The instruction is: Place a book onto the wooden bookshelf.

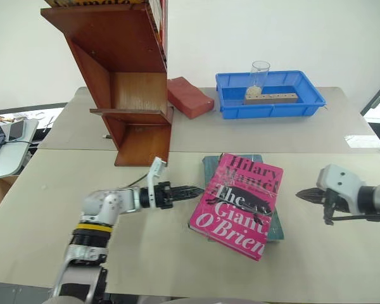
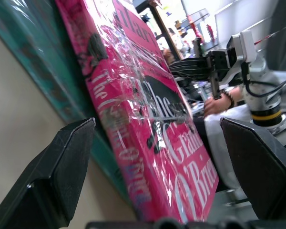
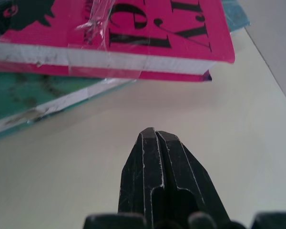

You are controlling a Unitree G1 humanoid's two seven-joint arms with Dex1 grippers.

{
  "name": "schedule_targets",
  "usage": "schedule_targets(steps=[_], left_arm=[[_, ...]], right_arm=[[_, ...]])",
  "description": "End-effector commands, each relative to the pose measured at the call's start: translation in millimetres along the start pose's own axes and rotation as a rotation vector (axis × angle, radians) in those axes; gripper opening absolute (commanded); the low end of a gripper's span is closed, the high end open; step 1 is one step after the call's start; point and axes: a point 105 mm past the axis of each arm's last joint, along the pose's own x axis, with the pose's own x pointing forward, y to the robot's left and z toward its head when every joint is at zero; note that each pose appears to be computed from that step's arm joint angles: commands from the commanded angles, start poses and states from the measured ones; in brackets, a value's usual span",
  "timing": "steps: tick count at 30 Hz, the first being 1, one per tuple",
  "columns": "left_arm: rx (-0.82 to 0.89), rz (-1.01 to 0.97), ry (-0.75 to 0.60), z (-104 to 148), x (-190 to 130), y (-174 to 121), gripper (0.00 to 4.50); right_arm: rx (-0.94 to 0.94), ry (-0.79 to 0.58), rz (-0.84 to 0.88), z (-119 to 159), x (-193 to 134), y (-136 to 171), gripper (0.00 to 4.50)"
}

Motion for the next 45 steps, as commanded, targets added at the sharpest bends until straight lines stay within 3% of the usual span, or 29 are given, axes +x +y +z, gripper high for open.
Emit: schedule_targets(steps=[1, 14, 20, 23, 28, 30, 32, 38, 42, 45], left_arm=[[-0.017, 0.004, -0.032, 9, 9, 2, 4.50], [-0.160, -0.006, -0.077, -5, 21, 3, 4.50], [-0.160, -0.009, -0.130, -3, 23, -1, 4.50], [-0.155, -0.011, -0.155, -1, 18, -4, 3.71], [-0.151, -0.007, -0.190, 1, 11, -8, 1.27], [-0.123, -0.008, -0.203, 4, 4, -13, 0.69], [-0.053, -0.003, -0.209, 11, -8, -22, 0.69], [0.469, 0.046, -0.120, 53, -48, -69, 0.69], [0.816, 0.091, -0.135, 103, -51, -102, 0.69], [1.081, 0.067, -0.145, 127, -42, -136, 0.69]], right_arm=[[-0.024, -0.024, 0.000, 11, 7, 0, 0.07], [-0.056, -0.202, 0.153, 59, 39, 27, 0.07], [-0.069, -0.214, 0.177, 64, 43, 32, 0.07], [-0.072, -0.215, 0.171, 64, 42, 31, 0.00], [-0.072, -0.227, 0.155, 67, 38, 27, 0.00], [-0.072, -0.234, 0.137, 70, 32, 23, 0.00], [-0.079, -0.236, 0.117, 72, 24, 20, 0.00], [-0.090, -0.256, 0.035, 83, -4, 5, 0.00], [-0.112, -0.325, -0.017, 107, -23, -6, 0.00], [-0.146, -0.368, -0.052, 126, -36, -15, 0.00]])
